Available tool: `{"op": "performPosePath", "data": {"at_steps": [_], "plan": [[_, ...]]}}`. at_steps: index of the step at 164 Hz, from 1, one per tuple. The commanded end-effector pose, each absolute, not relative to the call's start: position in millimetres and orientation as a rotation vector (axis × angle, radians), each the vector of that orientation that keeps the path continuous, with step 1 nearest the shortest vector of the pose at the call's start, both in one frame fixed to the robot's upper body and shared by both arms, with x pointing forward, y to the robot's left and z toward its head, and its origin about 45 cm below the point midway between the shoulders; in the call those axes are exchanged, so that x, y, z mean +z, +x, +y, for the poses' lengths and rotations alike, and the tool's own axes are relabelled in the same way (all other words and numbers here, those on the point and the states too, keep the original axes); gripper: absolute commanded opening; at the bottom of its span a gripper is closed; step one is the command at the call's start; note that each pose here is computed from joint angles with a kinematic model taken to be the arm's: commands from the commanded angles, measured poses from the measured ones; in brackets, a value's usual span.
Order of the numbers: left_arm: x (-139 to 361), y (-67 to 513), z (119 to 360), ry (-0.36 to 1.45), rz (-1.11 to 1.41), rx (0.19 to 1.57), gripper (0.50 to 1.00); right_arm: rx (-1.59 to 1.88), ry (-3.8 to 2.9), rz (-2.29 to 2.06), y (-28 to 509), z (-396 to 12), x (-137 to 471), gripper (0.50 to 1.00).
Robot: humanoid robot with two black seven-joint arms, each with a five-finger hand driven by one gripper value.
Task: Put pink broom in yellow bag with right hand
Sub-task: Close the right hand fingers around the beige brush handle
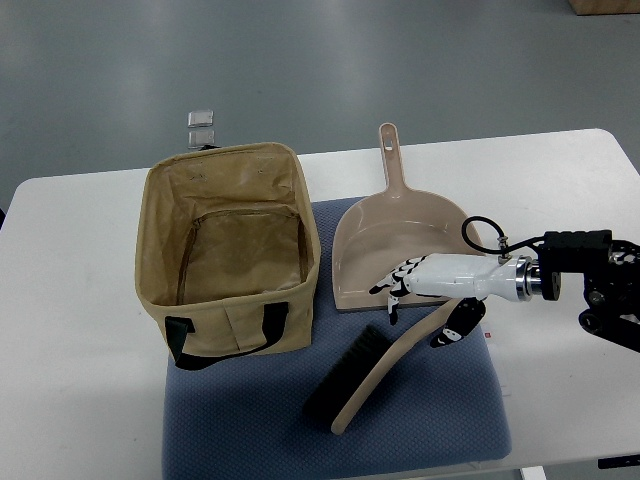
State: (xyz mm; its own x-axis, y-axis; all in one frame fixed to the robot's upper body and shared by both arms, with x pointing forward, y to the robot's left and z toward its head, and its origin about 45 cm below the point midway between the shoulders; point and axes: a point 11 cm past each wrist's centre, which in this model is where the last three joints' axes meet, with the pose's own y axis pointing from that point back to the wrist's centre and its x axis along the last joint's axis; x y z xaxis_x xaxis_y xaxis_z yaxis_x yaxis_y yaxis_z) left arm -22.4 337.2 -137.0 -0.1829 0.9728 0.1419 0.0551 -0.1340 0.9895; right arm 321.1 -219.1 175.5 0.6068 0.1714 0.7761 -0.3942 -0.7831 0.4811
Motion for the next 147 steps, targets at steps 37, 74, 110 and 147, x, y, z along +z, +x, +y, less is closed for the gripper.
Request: {"op": "performPosePath", "data": {"at_steps": [37,74,110,147], "plan": [[-137.0,-22.4,337.2,1.250,1.311,1.432,1.000,1.170,2.181,-0.166,315.8,-220.4,168.7,0.926],[-137.0,-22.4,337.2,1.250,1.311,1.432,1.000,1.180,2.172,-0.170,316.1,-221.9,168.8,0.921],[-137.0,-22.4,337.2,1.250,1.311,1.432,1.000,1.182,2.171,-0.163,315.2,-221.3,167.7,0.877],[-137.0,-22.4,337.2,1.250,1.311,1.432,1.000,1.187,2.152,-0.159,316.3,-224.7,165.4,0.809]]}}
